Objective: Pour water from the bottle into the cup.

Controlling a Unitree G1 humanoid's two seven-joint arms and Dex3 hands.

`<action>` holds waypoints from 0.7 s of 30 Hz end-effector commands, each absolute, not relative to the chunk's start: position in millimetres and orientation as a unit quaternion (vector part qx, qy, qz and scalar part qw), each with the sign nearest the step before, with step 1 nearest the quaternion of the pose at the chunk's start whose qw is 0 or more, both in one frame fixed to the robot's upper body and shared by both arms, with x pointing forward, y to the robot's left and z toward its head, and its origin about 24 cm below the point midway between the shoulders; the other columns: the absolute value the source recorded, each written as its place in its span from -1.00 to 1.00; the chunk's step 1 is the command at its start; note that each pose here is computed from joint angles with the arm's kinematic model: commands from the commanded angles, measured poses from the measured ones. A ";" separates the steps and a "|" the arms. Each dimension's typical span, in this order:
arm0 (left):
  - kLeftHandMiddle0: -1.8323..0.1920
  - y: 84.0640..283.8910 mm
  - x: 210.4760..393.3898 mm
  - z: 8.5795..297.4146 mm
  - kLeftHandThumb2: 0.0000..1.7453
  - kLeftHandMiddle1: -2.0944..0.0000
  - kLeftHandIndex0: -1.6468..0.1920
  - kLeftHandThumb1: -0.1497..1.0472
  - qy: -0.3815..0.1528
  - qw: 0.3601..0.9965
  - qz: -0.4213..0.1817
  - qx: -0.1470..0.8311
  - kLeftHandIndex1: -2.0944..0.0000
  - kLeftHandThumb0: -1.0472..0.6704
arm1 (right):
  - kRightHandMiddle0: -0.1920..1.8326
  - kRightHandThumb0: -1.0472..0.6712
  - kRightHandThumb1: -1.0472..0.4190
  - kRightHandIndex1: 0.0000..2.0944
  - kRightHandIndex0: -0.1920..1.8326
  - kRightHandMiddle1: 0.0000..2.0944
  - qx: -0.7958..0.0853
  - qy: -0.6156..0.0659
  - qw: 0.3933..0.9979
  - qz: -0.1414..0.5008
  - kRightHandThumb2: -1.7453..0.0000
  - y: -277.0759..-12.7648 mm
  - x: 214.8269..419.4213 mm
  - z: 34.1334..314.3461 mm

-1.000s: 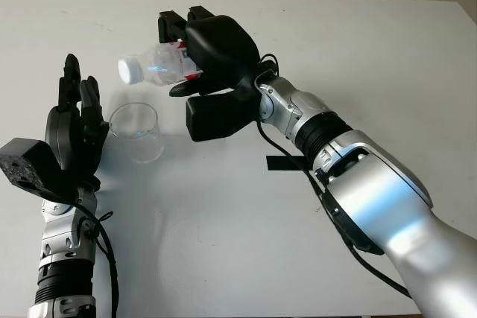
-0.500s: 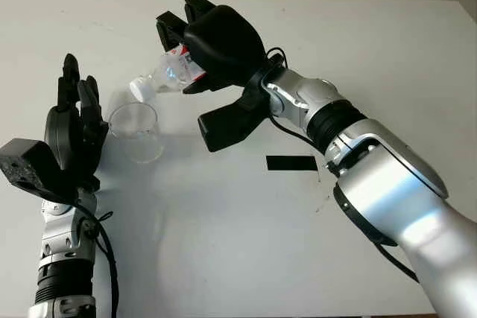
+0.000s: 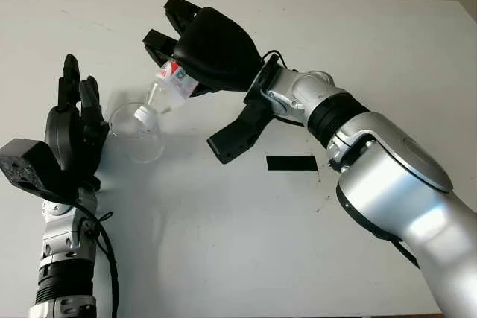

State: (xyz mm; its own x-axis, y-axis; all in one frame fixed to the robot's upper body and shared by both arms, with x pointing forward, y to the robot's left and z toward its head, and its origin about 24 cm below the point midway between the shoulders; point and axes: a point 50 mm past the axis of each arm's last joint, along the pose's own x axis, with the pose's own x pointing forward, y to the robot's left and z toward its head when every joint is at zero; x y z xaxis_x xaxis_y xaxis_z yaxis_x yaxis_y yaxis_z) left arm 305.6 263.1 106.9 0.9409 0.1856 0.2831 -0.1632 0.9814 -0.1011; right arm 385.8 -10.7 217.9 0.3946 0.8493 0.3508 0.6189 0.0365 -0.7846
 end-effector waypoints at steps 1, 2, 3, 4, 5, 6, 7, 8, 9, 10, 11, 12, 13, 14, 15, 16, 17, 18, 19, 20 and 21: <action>0.84 264.2 305.5 109.1 -0.20 0.95 0.89 1.00 -0.155 0.983 0.088 -0.040 0.93 -0.60 | -0.34 -0.12 -0.82 1.00 0.05 0.63 -0.680 -0.554 0.468 0.113 0.94 -4.4 383.9 227.4; 0.85 264.3 305.4 109.0 -0.20 0.95 0.90 1.00 -0.155 0.983 0.088 -0.040 0.93 -0.61 | -0.32 -0.11 -0.83 1.00 0.04 0.64 -0.679 -0.555 0.468 0.113 0.94 -3.9 383.7 227.1; 0.85 264.3 305.5 108.8 -0.20 0.95 0.90 1.00 -0.155 0.983 0.088 -0.041 0.93 -0.61 | -0.32 -0.11 -0.83 1.00 0.03 0.65 -0.678 -0.555 0.469 0.113 0.94 -3.5 383.5 226.8; 0.84 264.2 305.5 108.6 -0.20 0.95 0.90 1.00 -0.155 0.983 0.088 -0.042 0.93 -0.61 | -0.33 -0.12 -0.83 1.00 0.03 0.65 -0.678 -0.555 0.468 0.112 0.94 -3.1 383.4 226.6; 0.84 264.2 305.5 108.6 -0.20 0.95 0.90 1.00 -0.155 0.983 0.089 -0.042 0.93 -0.60 | -0.32 -0.13 -0.83 1.00 0.03 0.68 -0.679 -0.556 0.467 0.112 0.94 -2.9 383.4 226.5; 0.84 264.0 305.6 108.6 -0.20 0.95 0.90 1.00 -0.155 0.983 0.089 -0.043 0.93 -0.61 | -0.32 -0.12 -0.83 1.00 0.03 0.73 -0.679 -0.556 0.466 0.111 0.94 -2.8 383.4 226.5; 0.84 263.9 305.7 108.6 -0.20 0.94 0.89 1.00 -0.154 0.983 0.091 -0.042 0.93 -0.61 | -0.34 -0.12 -0.83 1.00 0.04 0.77 -0.681 -0.558 0.462 0.109 0.94 -2.9 383.4 226.6; 0.83 263.7 305.8 108.7 -0.21 0.94 0.89 1.00 -0.153 0.983 0.092 -0.042 0.92 -0.61 | -0.34 -0.13 -0.84 1.00 0.06 0.83 -0.681 -0.559 0.460 0.108 0.94 -3.0 383.4 226.8; 0.83 263.6 305.8 108.8 -0.21 0.94 0.88 1.00 -0.153 0.983 0.092 -0.041 0.92 -0.61 | -0.34 -0.13 -0.84 1.00 0.07 0.88 -0.682 -0.560 0.458 0.107 0.94 -3.1 383.4 226.9; 0.83 263.4 305.9 108.9 -0.21 0.94 0.88 1.00 -0.153 0.983 0.092 -0.041 0.92 -0.62 | -0.36 -0.13 -0.85 1.00 0.08 0.90 -0.682 -0.560 0.458 0.107 0.94 -3.2 383.4 226.8; 0.83 263.2 306.1 109.1 -0.21 0.94 0.88 1.00 -0.153 0.983 0.092 -0.041 0.92 -0.62 | -0.37 -0.13 -0.84 1.00 0.08 0.87 -0.682 -0.560 0.457 0.107 0.94 -3.4 383.4 226.7; 0.83 263.0 306.2 109.2 -0.21 0.94 0.88 1.00 -0.153 0.983 0.092 -0.041 0.92 -0.62 | -0.38 -0.13 -0.84 1.00 0.08 0.84 -0.682 -0.561 0.457 0.105 0.94 -3.4 383.5 226.6; 0.83 262.8 306.2 109.3 -0.21 0.94 0.88 1.00 -0.153 0.983 0.092 -0.042 0.92 -0.62 | -0.37 -0.14 -0.82 1.00 0.08 0.77 -0.682 -0.561 0.458 0.104 0.94 -3.4 383.5 226.4; 0.83 262.7 306.5 109.2 -0.21 0.95 0.89 1.00 -0.153 0.983 0.092 -0.041 0.92 -0.61 | -0.36 -0.14 -0.82 1.00 0.08 0.72 -0.681 -0.561 0.459 0.103 0.94 -3.6 383.5 226.2; 0.84 262.7 306.7 109.0 -0.21 0.95 0.89 1.00 -0.152 0.983 0.092 -0.041 0.92 -0.62 | -0.36 -0.14 -0.82 1.00 0.09 0.69 -0.680 -0.560 0.461 0.102 0.94 -3.7 383.6 226.0; 0.84 262.6 306.8 109.1 -0.21 0.95 0.89 1.00 -0.152 0.983 0.092 -0.041 0.92 -0.62 | -0.36 -0.14 -0.82 1.00 0.09 0.68 -0.680 -0.559 0.463 0.102 0.94 -3.7 383.7 225.8; 0.84 262.6 306.7 109.3 -0.21 0.95 0.89 1.00 -0.152 0.983 0.093 -0.039 0.92 -0.62 | -0.34 -0.14 -0.83 1.00 0.10 0.68 -0.676 -0.557 0.472 0.103 0.94 -3.8 383.7 225.7; 0.84 262.6 306.7 109.5 -0.21 0.95 0.89 1.00 -0.152 0.983 0.093 -0.038 0.92 -0.62 | -0.34 -0.11 -0.84 1.00 0.11 0.75 -0.673 -0.555 0.478 0.104 0.93 -3.8 383.6 225.6; 0.84 262.8 306.7 109.4 -0.21 0.95 0.89 1.00 -0.152 0.983 0.092 -0.039 0.92 -0.62 | -0.34 -0.10 -0.85 1.00 0.12 0.78 -0.661 -0.542 0.507 0.111 0.93 -3.9 384.1 225.5; 0.84 263.0 306.6 109.4 -0.20 0.95 0.89 1.00 -0.152 0.983 0.092 -0.039 0.92 -0.62 | -0.37 -0.08 -0.89 1.00 0.11 0.79 -0.649 -0.526 0.537 0.118 0.92 -4.1 384.9 225.7; 0.84 263.2 306.6 109.5 -0.20 0.95 0.89 1.00 -0.153 0.983 0.091 -0.040 0.92 -0.61 | -0.40 -0.06 -0.93 1.00 0.07 0.84 -0.635 -0.509 0.567 0.125 0.92 -4.6 385.7 226.3</action>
